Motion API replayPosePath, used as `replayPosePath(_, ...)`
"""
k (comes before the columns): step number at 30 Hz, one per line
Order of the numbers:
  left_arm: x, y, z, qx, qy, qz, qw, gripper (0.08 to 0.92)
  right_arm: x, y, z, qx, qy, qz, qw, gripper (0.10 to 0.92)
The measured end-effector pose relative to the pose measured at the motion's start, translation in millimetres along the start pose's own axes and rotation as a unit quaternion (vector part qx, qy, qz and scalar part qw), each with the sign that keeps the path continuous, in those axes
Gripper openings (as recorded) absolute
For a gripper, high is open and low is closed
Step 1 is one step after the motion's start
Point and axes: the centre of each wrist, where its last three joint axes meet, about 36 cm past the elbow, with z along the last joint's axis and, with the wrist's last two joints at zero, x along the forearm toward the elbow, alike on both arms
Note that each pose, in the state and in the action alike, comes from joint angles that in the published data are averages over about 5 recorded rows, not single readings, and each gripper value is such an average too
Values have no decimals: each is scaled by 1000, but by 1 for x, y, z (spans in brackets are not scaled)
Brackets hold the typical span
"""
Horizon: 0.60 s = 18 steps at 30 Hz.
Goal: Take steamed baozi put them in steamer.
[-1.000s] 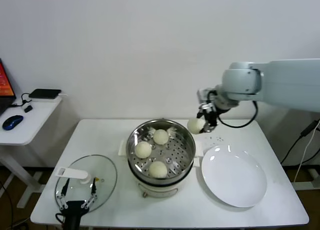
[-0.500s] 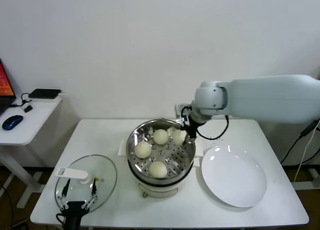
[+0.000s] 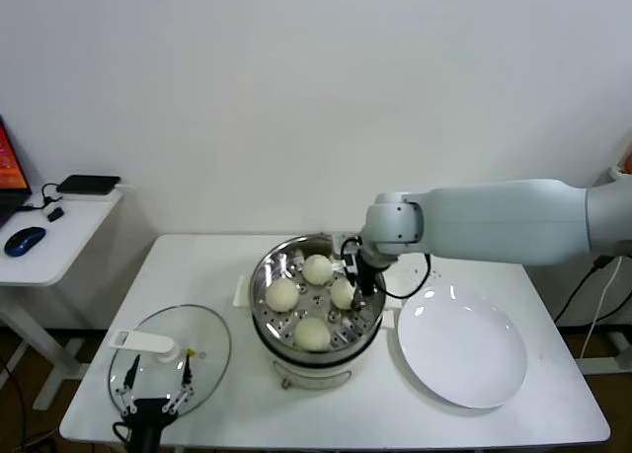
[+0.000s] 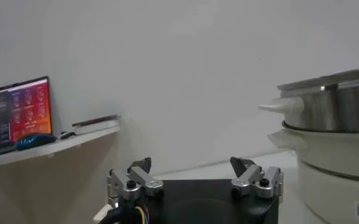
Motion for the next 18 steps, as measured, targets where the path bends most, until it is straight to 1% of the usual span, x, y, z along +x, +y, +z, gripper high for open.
replayPosePath(3,0,0,-1,0,-1,0,1000,823,-2,0,0,-2,-2,1,1000,652)
replayPosePath(7,-1,1,-3,0,-3,-1,1000,823,0,-1,0,-9,-8,0,1000,765)
replayPosePath(10,-1,2,-4,-1,-3,-2,1000,823,7,-3,2,-17,-15,-1,1000,812)
replayPosePath(14,0,3,-7,-3,-3,-1,1000,823,27,-7,8,-32,-27,-1,999,822)
replayPosePath(18,1,4,-9,-5,-5,-1,1000,823,58,-8,22,-49,-37,12,998,823)
